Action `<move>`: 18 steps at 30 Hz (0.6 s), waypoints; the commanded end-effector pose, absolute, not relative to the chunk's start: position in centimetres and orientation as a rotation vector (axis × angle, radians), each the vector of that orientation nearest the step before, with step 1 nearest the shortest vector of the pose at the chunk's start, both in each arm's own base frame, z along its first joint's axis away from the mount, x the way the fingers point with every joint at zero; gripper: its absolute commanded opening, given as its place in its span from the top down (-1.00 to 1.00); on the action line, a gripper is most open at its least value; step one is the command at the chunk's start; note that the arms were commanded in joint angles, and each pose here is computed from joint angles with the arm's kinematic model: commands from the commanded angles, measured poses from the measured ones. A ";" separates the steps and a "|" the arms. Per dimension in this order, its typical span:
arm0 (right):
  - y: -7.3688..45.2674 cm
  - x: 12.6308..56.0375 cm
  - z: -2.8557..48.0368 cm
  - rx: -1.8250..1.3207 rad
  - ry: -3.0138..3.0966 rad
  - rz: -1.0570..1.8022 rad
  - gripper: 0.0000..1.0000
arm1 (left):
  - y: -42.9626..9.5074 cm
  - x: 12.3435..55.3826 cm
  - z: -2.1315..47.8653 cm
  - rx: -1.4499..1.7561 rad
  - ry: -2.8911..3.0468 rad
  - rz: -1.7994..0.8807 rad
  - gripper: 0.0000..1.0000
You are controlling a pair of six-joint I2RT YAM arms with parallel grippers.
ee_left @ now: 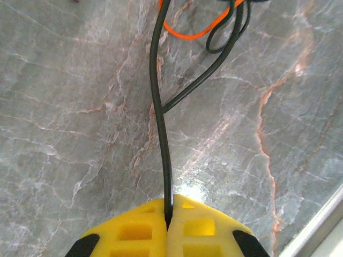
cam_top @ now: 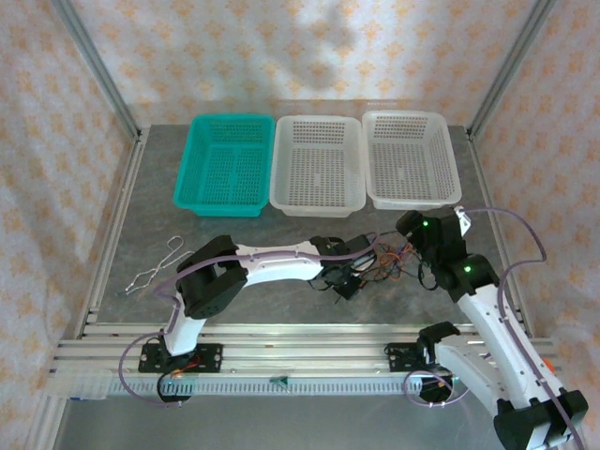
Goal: Untangle the cables
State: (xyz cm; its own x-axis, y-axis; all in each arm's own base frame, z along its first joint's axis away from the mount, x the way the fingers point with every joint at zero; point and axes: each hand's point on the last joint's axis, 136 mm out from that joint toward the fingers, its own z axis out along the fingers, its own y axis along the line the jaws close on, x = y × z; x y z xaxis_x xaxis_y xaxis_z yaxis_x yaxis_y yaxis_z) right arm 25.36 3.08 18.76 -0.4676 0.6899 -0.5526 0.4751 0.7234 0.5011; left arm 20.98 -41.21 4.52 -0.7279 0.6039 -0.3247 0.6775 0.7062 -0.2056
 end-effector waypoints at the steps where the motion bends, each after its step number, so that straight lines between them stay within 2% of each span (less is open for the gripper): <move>1: 3.7 25.2 17.4 0.924 2.190 0.396 -0.81 | -42.1 21.5 9.0 1.008 2.567 -0.525 1.00; 9: 6.4 24.4 14.0 1.050 2.299 0.583 -0.64 | -42.0 22.1 12.6 0.973 2.447 -0.618 1.00; 18: 10.7 23.3 10.9 1.116 2.409 0.893 -0.19 | -42.4 22.4 13.2 0.926 2.414 -0.693 1.00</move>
